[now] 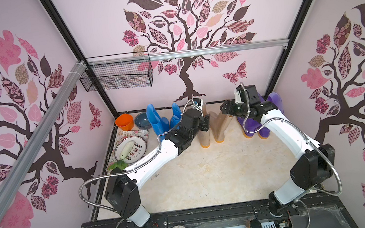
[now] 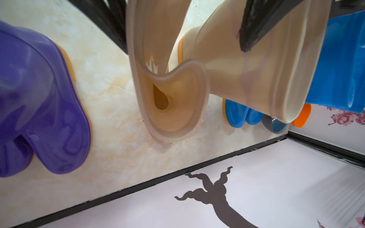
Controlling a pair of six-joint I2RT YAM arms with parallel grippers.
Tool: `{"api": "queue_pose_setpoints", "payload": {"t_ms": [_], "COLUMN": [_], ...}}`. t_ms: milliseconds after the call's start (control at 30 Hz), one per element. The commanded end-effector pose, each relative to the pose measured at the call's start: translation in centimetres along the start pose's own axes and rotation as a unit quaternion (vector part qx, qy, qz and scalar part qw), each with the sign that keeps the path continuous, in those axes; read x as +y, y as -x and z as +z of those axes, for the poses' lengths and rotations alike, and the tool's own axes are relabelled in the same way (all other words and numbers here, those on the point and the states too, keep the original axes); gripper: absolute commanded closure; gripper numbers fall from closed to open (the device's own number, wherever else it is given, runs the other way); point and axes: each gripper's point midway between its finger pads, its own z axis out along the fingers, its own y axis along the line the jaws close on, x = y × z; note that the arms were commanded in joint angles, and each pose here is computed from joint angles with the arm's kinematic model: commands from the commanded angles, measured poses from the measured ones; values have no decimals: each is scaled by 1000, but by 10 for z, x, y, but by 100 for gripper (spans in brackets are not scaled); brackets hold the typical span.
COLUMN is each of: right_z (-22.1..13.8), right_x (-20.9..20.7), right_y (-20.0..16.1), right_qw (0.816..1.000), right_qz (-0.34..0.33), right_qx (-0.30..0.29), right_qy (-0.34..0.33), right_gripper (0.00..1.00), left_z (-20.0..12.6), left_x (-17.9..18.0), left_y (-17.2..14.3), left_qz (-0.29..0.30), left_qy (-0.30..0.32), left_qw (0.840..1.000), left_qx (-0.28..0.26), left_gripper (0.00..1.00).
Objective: Match and arrange rain boots in pairs
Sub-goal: Adjust the rain boot at the center of the board.
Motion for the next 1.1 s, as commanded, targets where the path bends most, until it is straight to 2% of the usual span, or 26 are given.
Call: {"api": "queue_pose_setpoints", "payload": {"t_ms": [0, 100, 467, 667, 867, 1000, 1067], "right_z": [-16, -19, -31, -64, -88, -118, -138], "right_x": [1, -1, -3, 10, 21, 15, 6], "right_y": [10, 12, 25, 50, 61, 65, 64], "right_qw": [999, 998, 995, 990, 985, 976, 970], "right_qz": [-32, -48, -81, -99, -119, -133, -136], "right_qx": [-15, -15, -34, -96, -123, -170, -199], "right_qy": [-12, -23, -42, -29, -12, -27, -40], "right_gripper": [5, 0, 0, 0, 0, 0, 0], "left_z": [-12, -16, -24, -39, -60, -80, -101], "left_x": [6, 7, 4, -3, 0, 20, 34], "left_y": [9, 12, 28, 54, 74, 83, 92], "left_qz": [12, 23, 54, 68, 80, 85, 90], "left_qy": [21, 26, 21, 5, 8, 32, 52], "left_qw": [1000, 999, 998, 998, 996, 995, 993], "left_qx": [-7, 0, 14, -11, -30, -40, -54], "left_gripper": [41, 39, 38, 38, 38, 38, 38]}}
